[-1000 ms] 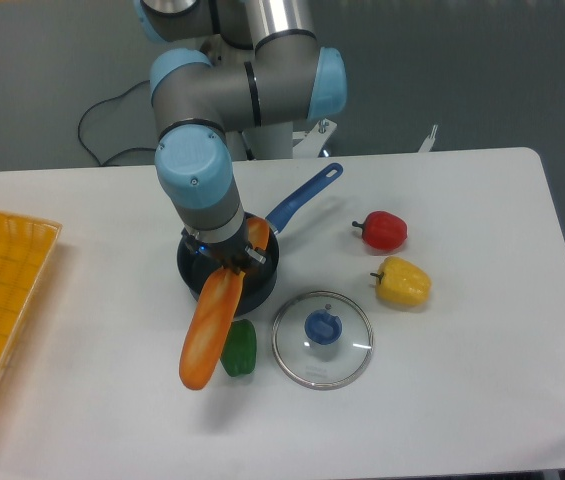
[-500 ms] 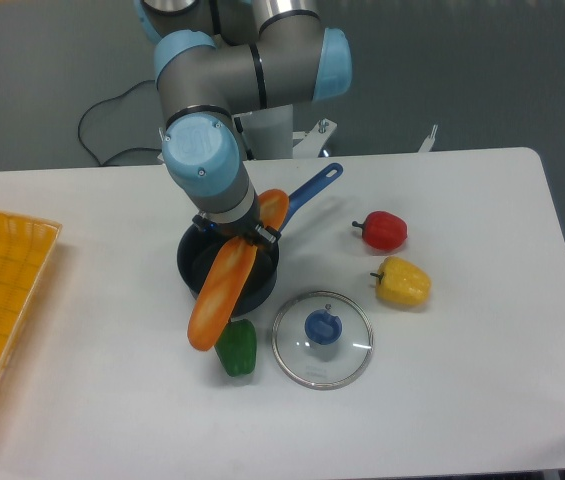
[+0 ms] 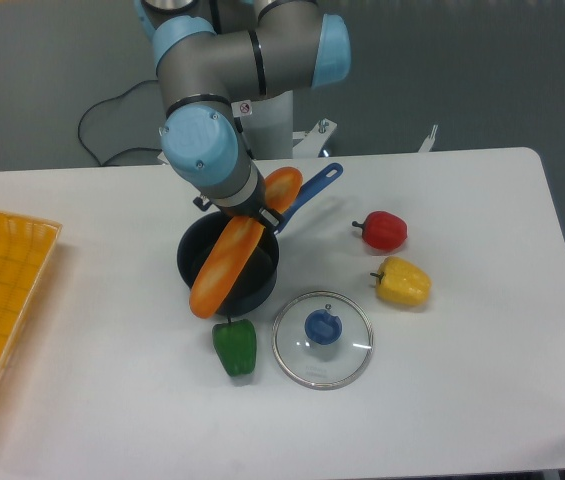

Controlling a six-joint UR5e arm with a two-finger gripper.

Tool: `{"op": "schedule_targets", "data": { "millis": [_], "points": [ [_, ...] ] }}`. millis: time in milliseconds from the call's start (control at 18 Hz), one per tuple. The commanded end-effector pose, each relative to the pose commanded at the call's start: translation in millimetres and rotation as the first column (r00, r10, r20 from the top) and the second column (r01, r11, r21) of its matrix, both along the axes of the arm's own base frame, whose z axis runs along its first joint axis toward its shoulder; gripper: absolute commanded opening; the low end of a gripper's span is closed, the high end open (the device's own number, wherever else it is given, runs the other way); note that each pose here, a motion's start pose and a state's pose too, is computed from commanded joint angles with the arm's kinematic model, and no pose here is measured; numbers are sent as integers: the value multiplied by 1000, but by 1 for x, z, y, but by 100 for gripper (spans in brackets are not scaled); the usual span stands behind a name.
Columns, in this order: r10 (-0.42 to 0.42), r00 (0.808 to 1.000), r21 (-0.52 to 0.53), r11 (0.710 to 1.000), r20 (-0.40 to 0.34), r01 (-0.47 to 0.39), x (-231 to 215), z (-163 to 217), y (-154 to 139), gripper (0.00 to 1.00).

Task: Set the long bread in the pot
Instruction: 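Raise the gripper and tilt the bread upright over the saucepan, then lower the bread into the saucepan, resting it against the blue handle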

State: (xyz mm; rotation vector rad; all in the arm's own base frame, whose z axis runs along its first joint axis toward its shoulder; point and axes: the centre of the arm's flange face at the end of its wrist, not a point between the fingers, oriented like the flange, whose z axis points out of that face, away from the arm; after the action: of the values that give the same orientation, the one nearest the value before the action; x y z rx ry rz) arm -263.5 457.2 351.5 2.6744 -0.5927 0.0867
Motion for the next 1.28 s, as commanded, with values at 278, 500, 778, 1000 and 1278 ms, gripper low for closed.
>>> {"op": "schedule_targets", "data": {
  "millis": [278,500,778,1000,1278],
  "points": [
    [-12,1000,-3,1000,6,12,-4,9,-10,1],
    [-53,998,-25,998,23,53,-2,7,-14,2],
    [-51,998,-30,998,21,51,0,3,-11,3],
    [-30,999,-42,999,21,31,3,-6,-11,4],
    [5,1000,-68,998,5,-4,7,-21,-5,4]
  ]
}}
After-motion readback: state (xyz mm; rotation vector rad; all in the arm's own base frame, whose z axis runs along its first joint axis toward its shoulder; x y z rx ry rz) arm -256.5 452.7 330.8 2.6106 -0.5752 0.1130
